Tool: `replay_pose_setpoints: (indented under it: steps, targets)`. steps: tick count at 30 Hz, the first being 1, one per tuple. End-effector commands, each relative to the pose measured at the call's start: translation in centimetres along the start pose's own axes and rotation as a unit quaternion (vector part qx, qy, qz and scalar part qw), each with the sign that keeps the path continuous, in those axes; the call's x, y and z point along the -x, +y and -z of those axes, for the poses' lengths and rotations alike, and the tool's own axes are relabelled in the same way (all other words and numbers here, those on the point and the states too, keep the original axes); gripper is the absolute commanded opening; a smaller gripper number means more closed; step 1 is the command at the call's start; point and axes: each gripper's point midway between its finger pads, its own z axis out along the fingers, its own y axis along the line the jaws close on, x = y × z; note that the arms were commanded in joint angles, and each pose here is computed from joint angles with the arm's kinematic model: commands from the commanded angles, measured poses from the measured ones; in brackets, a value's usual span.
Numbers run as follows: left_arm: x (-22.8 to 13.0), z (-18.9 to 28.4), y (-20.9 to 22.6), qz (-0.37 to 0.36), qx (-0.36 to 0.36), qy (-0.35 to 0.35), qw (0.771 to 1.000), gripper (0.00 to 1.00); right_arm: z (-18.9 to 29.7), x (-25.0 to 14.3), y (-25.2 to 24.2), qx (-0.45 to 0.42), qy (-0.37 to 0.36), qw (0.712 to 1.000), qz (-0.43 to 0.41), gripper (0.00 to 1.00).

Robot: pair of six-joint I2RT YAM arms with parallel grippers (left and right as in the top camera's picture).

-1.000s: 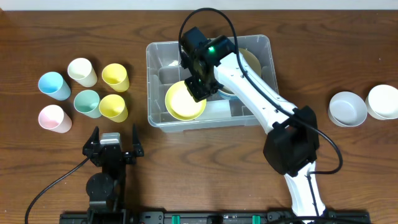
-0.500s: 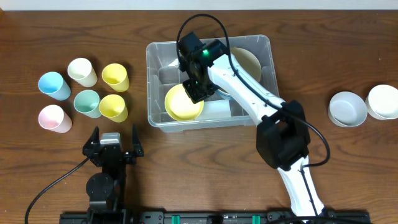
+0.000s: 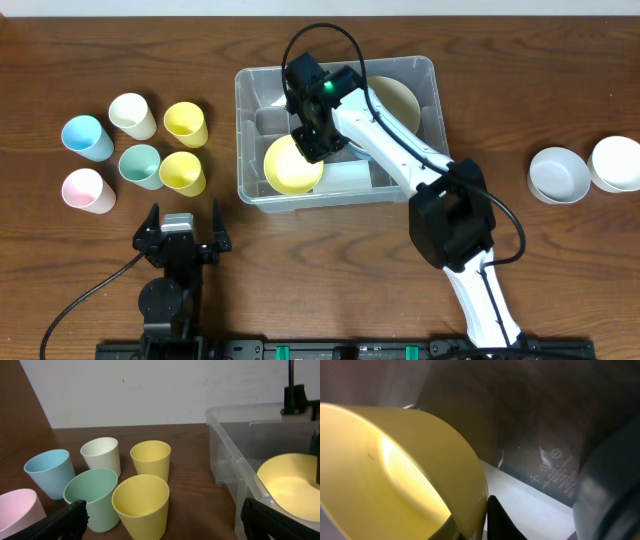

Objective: Pack container
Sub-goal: 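Slide the yellow bowl to the bin's front-left corner and release it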

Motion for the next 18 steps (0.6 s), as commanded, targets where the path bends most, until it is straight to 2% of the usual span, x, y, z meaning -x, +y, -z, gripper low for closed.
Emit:
replay_pose_setpoints:
  steps: [1,6,7,8,9,10,18]
  targets:
    - [-1.81,-0.13,0.42,-0.011,0.012,0.026,1.000,0.98,-0.47,0.29,0.09,-0.003,-0.001,1.000,0.006,0.12]
    - [-1.81,-0.13,0.42,-0.011,0.012,0.026,1.000,0.98,-0.47,0.22,0.09,-0.003,0.001,1.000,0.006,0.15]
    - [-1.81,-0.13,0.42,-0.011,0.012,0.026,1.000,0.98,-0.47,0.19,0.08,-0.003,0.002,1.000,0.006,0.20]
    - [-1.81,-0.13,0.41,-0.011,0.012,0.026,1.000,0.98,-0.47,0.17,0.08,-0.003,0.002,1.000,0.006,0.33]
    - [-1.81,-0.13,0.41,-0.011,0.012,0.026,1.000,0.98,-0.47,0.16,0.08,-0.003,0.002,1.000,0.006,0.41]
    - [-1.81,-0.13,0.42,-0.011,0.012,0.026,1.000,0.98,-0.47,0.14,0.08,-0.003,0.003,1.000,0.006,0.44]
    - [-1.81,-0.13,0.42,-0.011,0.012,0.026,1.000,0.98,0.44,0.24,-0.15,-0.004,0.003,1.000,0.002,0.45]
